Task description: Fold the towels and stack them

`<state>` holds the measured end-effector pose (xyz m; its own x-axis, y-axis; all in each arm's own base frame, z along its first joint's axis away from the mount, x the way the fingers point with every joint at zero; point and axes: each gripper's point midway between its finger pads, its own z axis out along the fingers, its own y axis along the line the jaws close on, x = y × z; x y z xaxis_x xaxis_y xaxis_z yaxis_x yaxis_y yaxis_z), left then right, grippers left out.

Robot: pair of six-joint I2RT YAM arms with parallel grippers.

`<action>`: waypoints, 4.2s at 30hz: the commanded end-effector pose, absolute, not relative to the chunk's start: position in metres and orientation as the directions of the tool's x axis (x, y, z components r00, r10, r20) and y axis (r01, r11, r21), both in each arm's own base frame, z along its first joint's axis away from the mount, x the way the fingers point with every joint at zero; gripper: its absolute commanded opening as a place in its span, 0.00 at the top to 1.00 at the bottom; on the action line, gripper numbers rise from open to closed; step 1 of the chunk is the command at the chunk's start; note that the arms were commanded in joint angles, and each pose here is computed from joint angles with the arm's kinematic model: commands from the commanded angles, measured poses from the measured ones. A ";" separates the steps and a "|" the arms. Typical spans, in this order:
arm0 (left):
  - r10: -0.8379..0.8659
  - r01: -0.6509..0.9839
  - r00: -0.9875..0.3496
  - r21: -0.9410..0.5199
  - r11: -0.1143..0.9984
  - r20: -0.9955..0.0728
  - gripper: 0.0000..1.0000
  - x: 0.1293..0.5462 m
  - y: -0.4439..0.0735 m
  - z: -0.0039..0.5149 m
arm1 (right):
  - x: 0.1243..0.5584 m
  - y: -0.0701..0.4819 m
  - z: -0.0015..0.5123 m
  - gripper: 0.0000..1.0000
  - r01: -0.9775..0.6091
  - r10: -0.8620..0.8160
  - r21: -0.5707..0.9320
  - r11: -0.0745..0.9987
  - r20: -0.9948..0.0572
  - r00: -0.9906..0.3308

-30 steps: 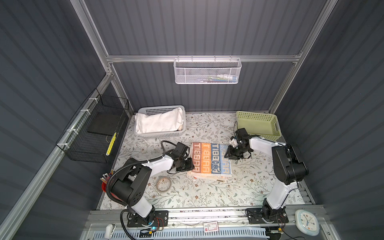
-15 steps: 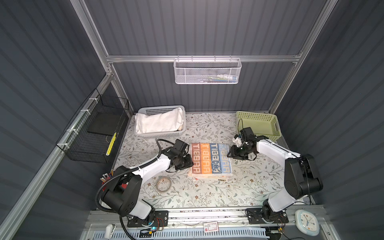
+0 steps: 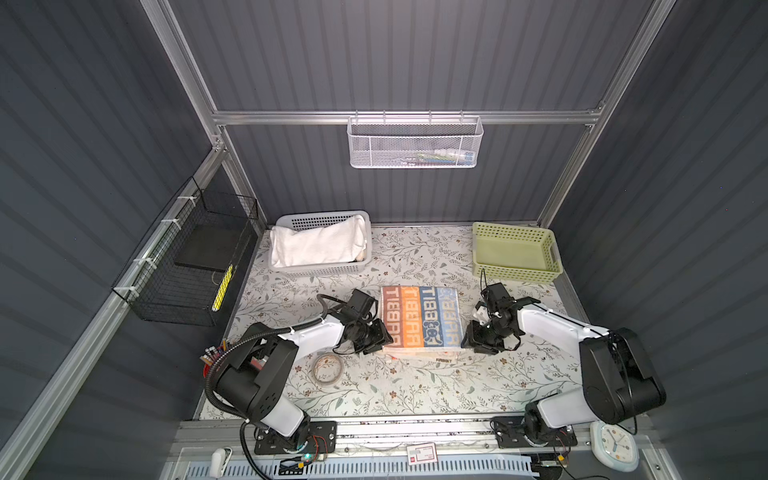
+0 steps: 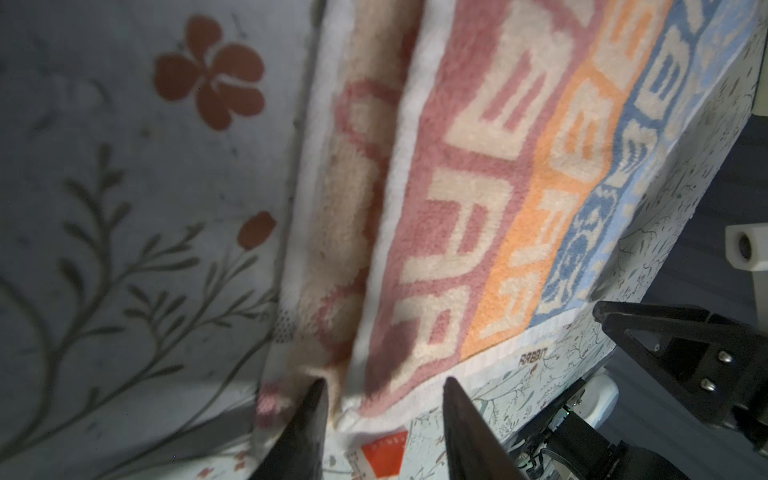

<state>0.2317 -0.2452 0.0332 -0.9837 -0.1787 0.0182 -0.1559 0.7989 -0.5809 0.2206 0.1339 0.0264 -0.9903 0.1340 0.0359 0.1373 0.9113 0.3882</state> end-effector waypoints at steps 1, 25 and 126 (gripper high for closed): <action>-0.179 -0.177 -0.982 -0.595 0.784 0.056 0.53 0.224 -0.248 0.030 | 0.220 0.138 0.018 0.56 0.143 0.134 0.385 0.912 0.049 -0.990; -0.158 -0.118 -0.987 -0.638 0.761 -0.006 1.00 0.233 -0.255 0.055 | 0.229 0.140 0.032 0.70 0.102 0.117 0.383 0.918 -0.015 -0.993; 0.133 0.410 -0.855 -0.496 0.766 -0.501 1.00 0.385 -0.256 0.111 | 0.380 0.160 0.085 1.00 -0.237 -0.125 0.320 0.917 -0.333 -0.935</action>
